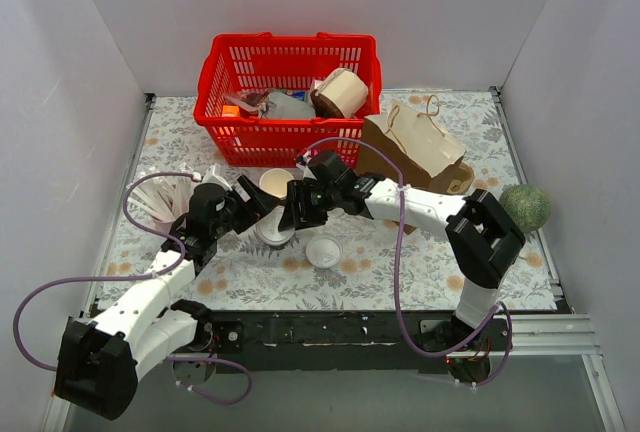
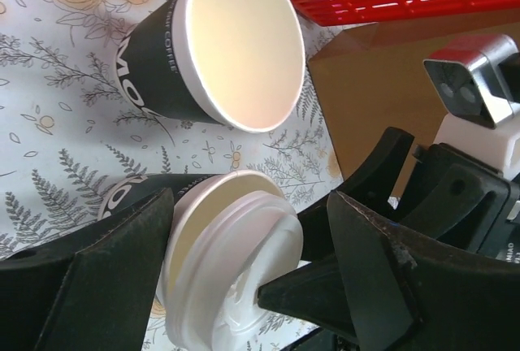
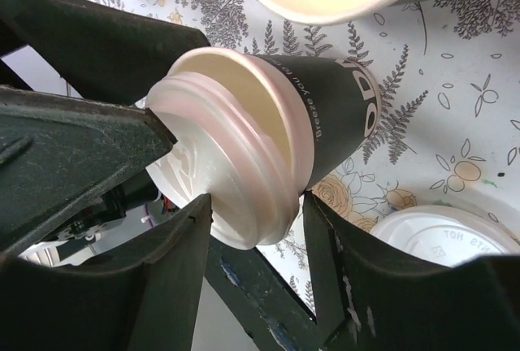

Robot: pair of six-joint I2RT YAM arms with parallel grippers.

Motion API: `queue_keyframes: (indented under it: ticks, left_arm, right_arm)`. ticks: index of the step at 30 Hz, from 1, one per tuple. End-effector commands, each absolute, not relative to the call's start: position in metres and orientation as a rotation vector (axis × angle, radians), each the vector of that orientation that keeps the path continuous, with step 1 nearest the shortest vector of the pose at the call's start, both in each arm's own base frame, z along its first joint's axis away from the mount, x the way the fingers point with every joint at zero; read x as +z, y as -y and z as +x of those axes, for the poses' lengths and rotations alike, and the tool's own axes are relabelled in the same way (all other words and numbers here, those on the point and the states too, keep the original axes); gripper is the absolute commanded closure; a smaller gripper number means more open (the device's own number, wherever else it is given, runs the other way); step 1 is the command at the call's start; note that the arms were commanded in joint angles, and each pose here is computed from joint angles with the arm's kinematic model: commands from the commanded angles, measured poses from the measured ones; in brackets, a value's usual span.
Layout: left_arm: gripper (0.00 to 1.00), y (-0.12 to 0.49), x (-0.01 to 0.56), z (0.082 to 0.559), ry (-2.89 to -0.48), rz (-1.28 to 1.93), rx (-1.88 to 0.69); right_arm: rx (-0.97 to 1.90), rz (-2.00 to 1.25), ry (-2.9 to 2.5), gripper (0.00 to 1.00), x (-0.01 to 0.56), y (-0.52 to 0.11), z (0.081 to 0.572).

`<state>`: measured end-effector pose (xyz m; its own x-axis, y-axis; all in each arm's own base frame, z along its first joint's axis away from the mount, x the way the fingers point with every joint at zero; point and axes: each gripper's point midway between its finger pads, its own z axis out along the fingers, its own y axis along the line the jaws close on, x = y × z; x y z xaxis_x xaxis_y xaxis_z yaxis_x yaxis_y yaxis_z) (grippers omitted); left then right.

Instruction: Pack the takeout coffee

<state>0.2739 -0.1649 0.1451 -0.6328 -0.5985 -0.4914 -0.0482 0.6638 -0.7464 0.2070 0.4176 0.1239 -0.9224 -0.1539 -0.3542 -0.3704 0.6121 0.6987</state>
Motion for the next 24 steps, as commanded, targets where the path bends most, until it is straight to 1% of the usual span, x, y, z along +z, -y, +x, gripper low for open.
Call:
queue_keyframes:
  ticks: [1,6,7,10,12,15,20,24]
  left_arm:
    - [0.25,0.168,0.139,0.263,-2.135,-0.486,-0.965]
    - [0.32,0.168,0.124,0.251,-2.188,-0.514,-0.976]
    - [0.34,0.168,0.123,0.248,-2.194,-0.517,-0.98]
    - [0.38,0.168,0.125,0.241,-2.186,-0.518,-1.011]
    - [0.41,0.171,0.132,0.236,-2.168,-0.504,-1.05]
    - [0.51,0.172,0.131,0.231,-2.169,-0.503,-1.074]
    - [0.56,0.173,0.129,0.229,-2.174,-0.497,-1.084]
    - [0.57,0.182,0.132,0.223,-2.192,-0.473,-1.154]
  right_arm:
    - [1.189,-0.46,-2.523,0.44,0.143,-0.428,0.22]
    - [1.094,-0.475,-2.565,0.44,0.137,-0.422,0.226]
    - [1.085,-0.479,-2.57,0.44,0.137,-0.422,0.227]
    - [1.034,-0.484,-2.609,0.44,0.13,-0.416,0.23]
    - [1.02,-0.489,-2.618,0.44,0.127,-0.414,0.232]
    - [1.031,-0.518,-2.604,0.44,0.128,-0.415,0.233]
    - [1.063,-0.594,-2.532,0.46,0.131,-0.419,0.236]
    - [1.091,-0.631,-2.47,0.46,0.135,-0.422,0.24]
